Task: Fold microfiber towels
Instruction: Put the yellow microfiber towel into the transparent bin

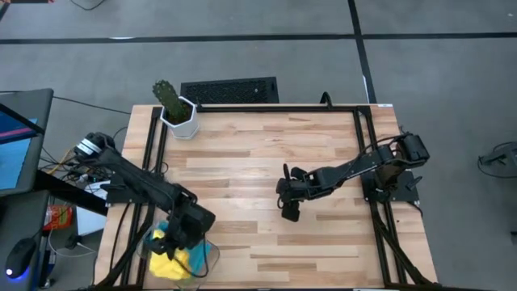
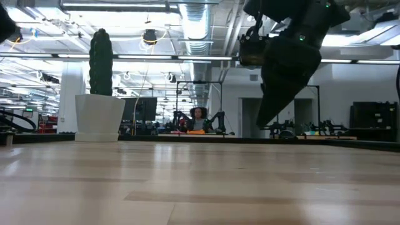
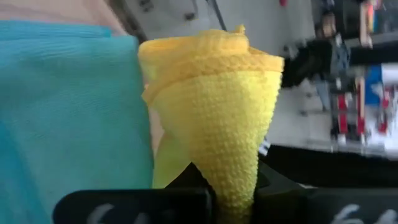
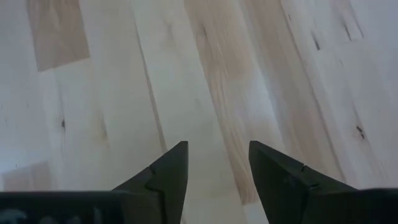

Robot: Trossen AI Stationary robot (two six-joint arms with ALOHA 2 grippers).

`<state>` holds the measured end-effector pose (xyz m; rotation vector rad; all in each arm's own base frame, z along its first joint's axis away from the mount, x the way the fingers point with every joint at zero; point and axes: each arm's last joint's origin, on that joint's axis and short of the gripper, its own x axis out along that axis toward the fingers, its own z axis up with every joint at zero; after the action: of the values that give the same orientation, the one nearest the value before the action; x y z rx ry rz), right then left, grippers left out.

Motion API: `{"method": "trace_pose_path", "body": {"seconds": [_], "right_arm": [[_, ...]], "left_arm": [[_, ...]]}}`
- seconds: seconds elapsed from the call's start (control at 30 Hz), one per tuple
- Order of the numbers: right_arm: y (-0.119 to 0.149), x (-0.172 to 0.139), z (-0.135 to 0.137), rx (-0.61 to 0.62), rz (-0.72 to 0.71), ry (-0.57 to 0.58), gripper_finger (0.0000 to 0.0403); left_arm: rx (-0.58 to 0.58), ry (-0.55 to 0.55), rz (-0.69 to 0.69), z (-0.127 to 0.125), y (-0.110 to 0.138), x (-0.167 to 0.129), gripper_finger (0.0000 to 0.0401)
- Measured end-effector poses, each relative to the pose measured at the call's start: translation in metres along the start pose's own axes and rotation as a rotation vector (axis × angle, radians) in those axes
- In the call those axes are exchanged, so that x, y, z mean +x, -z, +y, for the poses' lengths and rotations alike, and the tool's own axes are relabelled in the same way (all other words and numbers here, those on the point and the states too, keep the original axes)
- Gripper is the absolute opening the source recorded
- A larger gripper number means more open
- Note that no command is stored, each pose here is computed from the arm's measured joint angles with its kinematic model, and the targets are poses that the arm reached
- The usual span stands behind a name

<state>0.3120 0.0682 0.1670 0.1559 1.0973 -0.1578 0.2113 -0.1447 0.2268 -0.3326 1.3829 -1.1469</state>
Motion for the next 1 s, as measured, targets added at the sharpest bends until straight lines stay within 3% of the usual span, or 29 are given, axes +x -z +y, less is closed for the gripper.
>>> {"method": "trace_pose_path", "body": {"seconds": [0.27,0.6,0.83,1.0], "right_arm": [[0.001,0.000,0.000,-0.003,0.010,0.002,0.0191],[0.001,0.000,0.000,-0.050,0.011,0.003,0.0185],[0.001,0.000,-0.001,-0.081,0.013,0.002,0.0187],[0.001,0.000,-0.001,-0.087,0.013,0.001,0.0185]], "left_arm": [[0.048,0.009,0.078,0.016,0.000,0.012,0.0014],[0.191,-0.164,0.104,0.022,0.001,0.012,0.0027],[0.043,-0.188,0.095,0.026,0.003,0.007,0.0109],[-0.074,-0.221,0.012,0.028,-0.009,-0.017,0.0188]]}}
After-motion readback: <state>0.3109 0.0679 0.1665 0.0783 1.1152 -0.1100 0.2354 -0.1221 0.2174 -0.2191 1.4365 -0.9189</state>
